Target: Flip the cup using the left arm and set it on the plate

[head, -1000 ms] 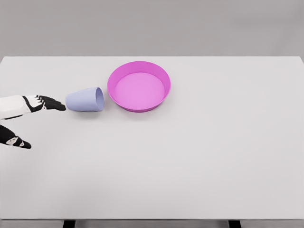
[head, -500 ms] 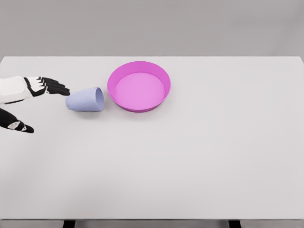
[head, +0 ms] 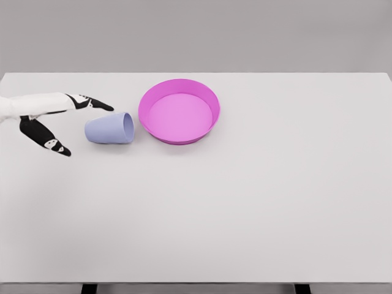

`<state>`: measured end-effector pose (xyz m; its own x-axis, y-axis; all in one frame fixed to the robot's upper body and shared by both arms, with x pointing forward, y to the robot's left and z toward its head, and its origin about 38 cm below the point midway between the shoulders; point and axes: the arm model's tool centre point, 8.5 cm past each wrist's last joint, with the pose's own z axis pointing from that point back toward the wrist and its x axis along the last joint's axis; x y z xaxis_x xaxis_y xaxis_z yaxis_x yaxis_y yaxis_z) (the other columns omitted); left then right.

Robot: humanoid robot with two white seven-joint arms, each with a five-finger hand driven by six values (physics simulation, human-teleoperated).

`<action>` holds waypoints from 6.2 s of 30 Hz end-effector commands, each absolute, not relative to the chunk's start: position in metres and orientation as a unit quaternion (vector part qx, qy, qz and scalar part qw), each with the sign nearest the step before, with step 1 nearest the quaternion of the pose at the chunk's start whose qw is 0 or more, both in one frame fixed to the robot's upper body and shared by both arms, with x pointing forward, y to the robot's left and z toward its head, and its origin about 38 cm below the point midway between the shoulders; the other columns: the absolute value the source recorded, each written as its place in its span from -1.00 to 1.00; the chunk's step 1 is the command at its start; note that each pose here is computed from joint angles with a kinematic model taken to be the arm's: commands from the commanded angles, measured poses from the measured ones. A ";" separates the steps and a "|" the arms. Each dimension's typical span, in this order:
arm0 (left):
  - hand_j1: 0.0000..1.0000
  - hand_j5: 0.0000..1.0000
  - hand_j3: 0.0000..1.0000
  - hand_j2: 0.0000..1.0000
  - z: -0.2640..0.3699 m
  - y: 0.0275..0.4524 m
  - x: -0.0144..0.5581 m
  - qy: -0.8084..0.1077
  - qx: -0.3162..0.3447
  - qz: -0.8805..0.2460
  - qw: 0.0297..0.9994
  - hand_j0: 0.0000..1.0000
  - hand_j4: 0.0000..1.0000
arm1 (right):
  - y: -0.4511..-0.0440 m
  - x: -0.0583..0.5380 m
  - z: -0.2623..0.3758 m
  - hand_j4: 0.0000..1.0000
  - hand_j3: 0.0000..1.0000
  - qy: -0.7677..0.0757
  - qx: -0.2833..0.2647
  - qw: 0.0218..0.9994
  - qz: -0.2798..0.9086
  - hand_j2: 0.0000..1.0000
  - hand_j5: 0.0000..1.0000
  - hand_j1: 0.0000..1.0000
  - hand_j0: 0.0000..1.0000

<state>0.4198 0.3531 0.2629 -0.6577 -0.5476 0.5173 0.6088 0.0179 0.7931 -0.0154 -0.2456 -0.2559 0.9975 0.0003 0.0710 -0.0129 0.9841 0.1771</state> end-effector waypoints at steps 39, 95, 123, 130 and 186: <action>1.00 1.00 1.00 1.00 0.239 0.311 0.464 -0.597 -0.040 -0.672 0.435 1.00 1.00 | -0.246 -0.015 -0.256 1.00 1.00 -0.035 0.089 0.995 0.003 1.00 1.00 1.00 1.00; 1.00 1.00 1.00 1.00 0.218 0.291 0.449 -0.495 0.107 -0.641 0.577 1.00 1.00 | -0.246 -0.015 -0.256 1.00 1.00 -0.035 0.089 0.995 0.003 1.00 1.00 1.00 1.00; 1.00 1.00 1.00 1.00 0.184 0.286 0.470 -0.480 0.090 -0.619 0.615 1.00 1.00 | -0.246 -0.015 -0.256 1.00 1.00 -0.035 0.089 0.995 0.004 1.00 1.00 1.00 1.00; 1.00 1.00 1.00 1.00 0.184 0.287 0.470 -0.480 0.091 -0.619 0.615 1.00 1.00 | -0.246 -0.015 -0.256 1.00 1.00 -0.035 0.089 0.995 0.003 1.00 1.00 1.00 1.00; 0.25 0.25 0.25 0.25 0.211 0.182 0.512 -0.733 -0.250 -0.303 0.555 0.25 0.25 | -0.246 -0.015 -0.256 1.00 1.00 -0.035 0.089 0.995 0.003 1.00 1.00 1.00 1.00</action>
